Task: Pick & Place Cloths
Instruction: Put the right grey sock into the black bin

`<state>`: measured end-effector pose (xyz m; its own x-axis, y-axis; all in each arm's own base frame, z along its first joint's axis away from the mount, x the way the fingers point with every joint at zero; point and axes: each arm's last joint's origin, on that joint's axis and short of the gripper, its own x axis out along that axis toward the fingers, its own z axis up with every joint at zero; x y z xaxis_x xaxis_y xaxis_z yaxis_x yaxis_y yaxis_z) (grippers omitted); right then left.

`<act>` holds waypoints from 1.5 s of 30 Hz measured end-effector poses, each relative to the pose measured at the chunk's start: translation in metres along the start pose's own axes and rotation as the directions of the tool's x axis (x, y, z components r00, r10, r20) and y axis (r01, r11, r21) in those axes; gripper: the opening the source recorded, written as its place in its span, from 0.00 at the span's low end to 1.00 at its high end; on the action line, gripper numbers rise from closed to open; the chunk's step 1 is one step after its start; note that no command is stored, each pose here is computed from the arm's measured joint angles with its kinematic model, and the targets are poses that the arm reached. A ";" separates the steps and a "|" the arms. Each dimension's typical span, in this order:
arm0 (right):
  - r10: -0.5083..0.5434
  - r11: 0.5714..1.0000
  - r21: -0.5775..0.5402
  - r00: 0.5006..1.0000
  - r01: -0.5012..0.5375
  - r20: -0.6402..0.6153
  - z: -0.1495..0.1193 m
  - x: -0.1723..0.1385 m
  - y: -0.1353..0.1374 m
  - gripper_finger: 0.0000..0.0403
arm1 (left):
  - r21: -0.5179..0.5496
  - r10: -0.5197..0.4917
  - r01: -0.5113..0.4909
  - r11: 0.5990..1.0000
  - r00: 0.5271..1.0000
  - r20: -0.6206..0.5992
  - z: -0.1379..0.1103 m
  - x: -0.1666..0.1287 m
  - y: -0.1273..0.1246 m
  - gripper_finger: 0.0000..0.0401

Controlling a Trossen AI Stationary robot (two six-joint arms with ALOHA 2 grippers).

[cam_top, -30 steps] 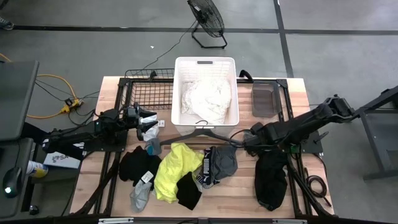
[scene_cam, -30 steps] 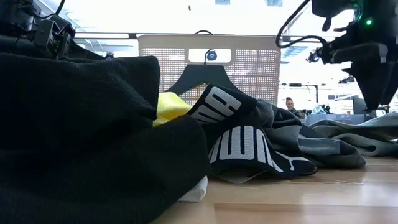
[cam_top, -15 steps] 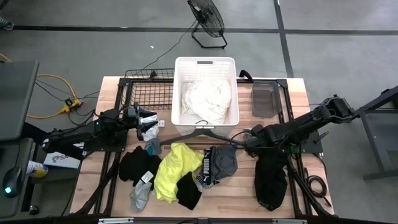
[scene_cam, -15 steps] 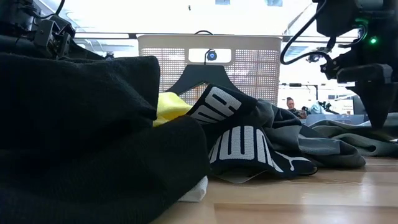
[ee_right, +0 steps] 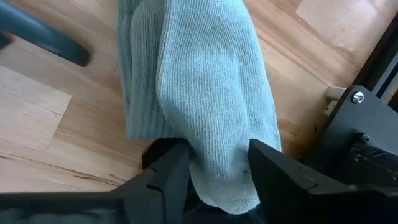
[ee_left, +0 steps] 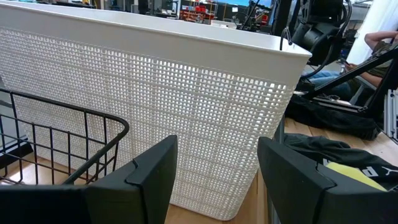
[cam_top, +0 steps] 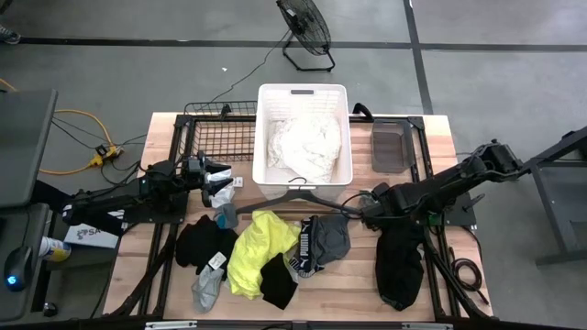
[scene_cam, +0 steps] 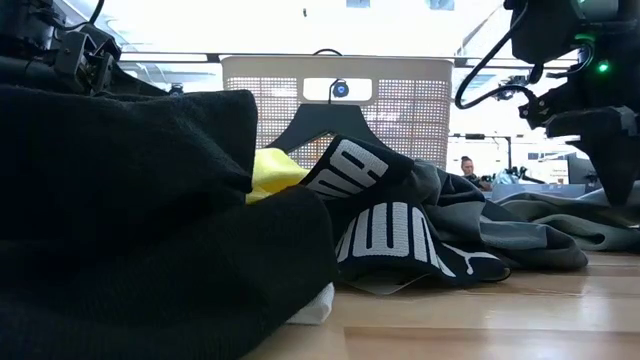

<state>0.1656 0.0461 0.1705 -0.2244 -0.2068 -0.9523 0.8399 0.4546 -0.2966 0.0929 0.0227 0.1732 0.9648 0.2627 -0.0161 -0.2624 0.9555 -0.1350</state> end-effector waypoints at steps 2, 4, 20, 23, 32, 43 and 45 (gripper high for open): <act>-0.001 1.000 0.013 1.000 0.001 -0.001 0.000 0.000 0.000 0.32 | 0.000 0.000 0.000 1.000 1.000 0.000 0.000 0.000 0.000 0.54; -0.001 1.000 0.018 1.000 0.001 -0.001 0.000 0.000 0.000 0.26 | 0.000 0.000 0.000 1.000 1.000 0.000 0.000 0.000 0.000 0.54; 0.034 0.998 0.061 0.999 -0.033 -0.009 0.005 -0.014 0.002 0.01 | 0.000 0.000 0.000 1.000 1.000 0.001 0.000 0.000 0.000 0.54; 0.036 0.997 0.062 0.999 -0.038 0.033 0.009 -0.031 0.003 0.01 | 0.000 0.000 0.000 1.000 1.000 0.000 0.000 0.000 0.000 0.54; 0.015 0.998 0.062 0.982 -0.027 0.188 0.020 -0.094 -0.007 0.01 | 0.000 0.000 0.000 1.000 1.000 0.000 0.000 0.000 0.000 0.54; 0.116 0.989 0.039 0.916 -0.141 0.383 0.031 -0.148 -0.019 0.01 | 0.000 0.000 0.000 1.000 1.000 0.000 0.000 0.000 0.000 0.54; 0.129 0.988 0.027 0.906 -0.153 0.404 0.032 -0.153 -0.020 0.01 | 0.000 0.000 0.000 1.000 1.000 0.001 0.000 0.000 0.000 0.54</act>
<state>0.1989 0.0408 0.3247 0.1053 -0.4785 -0.8718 0.8771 0.4578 -0.1453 0.0929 0.0227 0.1733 0.9648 0.2624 -0.0155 -0.2621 0.9556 -0.1350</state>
